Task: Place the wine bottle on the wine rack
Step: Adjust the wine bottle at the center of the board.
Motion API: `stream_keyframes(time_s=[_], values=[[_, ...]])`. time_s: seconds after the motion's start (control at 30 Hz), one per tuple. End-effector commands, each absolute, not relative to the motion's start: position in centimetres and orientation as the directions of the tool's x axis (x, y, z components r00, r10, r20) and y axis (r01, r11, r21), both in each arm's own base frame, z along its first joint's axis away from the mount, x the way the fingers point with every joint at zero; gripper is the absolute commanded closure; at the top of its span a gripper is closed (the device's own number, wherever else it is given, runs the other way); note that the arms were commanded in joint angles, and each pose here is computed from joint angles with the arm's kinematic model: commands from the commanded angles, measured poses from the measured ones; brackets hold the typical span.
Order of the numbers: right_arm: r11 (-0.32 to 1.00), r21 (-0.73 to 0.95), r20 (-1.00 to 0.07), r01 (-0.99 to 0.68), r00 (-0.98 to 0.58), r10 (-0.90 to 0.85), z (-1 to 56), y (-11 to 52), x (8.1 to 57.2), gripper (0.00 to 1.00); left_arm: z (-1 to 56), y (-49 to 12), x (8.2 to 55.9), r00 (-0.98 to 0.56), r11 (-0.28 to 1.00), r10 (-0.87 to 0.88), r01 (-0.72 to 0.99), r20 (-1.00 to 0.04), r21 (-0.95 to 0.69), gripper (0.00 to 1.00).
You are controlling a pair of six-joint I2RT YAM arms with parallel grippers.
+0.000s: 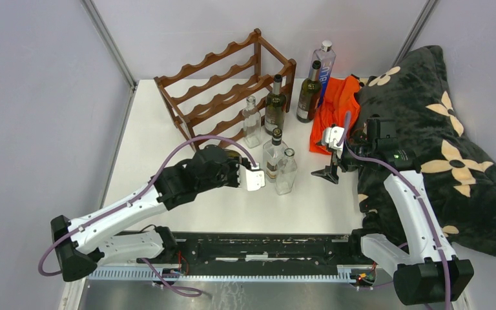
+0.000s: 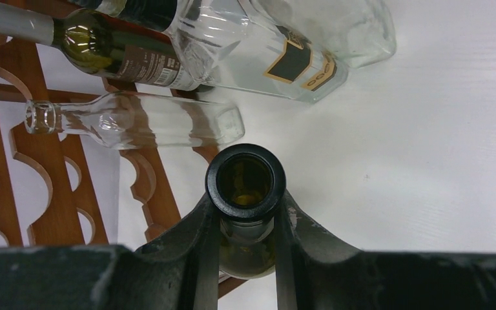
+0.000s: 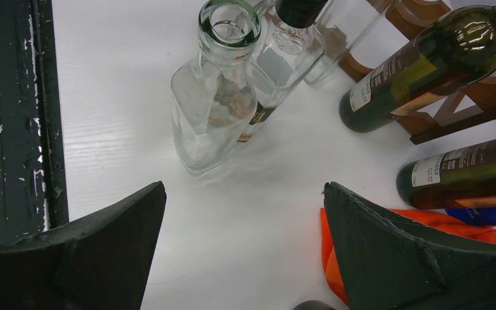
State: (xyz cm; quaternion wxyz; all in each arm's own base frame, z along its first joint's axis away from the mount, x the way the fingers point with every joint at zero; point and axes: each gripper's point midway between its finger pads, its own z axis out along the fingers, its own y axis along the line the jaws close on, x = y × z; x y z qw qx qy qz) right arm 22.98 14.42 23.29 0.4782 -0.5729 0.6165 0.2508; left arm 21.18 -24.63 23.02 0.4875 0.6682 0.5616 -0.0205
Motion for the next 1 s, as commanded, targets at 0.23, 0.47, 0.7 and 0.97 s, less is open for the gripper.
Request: stream_keyframes(time_s=[0.23, 0.47, 0.7, 0.97], values=[[0.219, -0.273, -0.877, -0.937, 0.149, -0.457, 23.8, 14.5, 23.3, 0.02, 27.5, -26.3, 25.0, 0.517, 0.119, 0.725, 0.557, -0.455, 0.822, 0.98], [0.216, -0.267, -0.878, -0.939, 0.145, -0.457, 23.4, 14.5, 23.2, 0.02, 26.4, -26.4, 25.4, 0.522, 0.09, 0.743, 0.543, -0.42, 0.835, 0.98], [0.215, -0.273, -0.876, -0.938, 0.15, -0.458, 23.5, 14.5, 23.2, 0.02, 25.4, -26.6, 26.0, 0.521, 0.089, 0.754, 0.522, -0.4, 0.848, 0.98], [0.211, -0.277, -0.872, -0.937, 0.153, -0.465, 23.3, 14.4, 23.1, 0.02, 26.1, -26.5, 25.6, 0.534, 0.105, 0.74, 0.509, -0.409, 0.854, 0.98]])
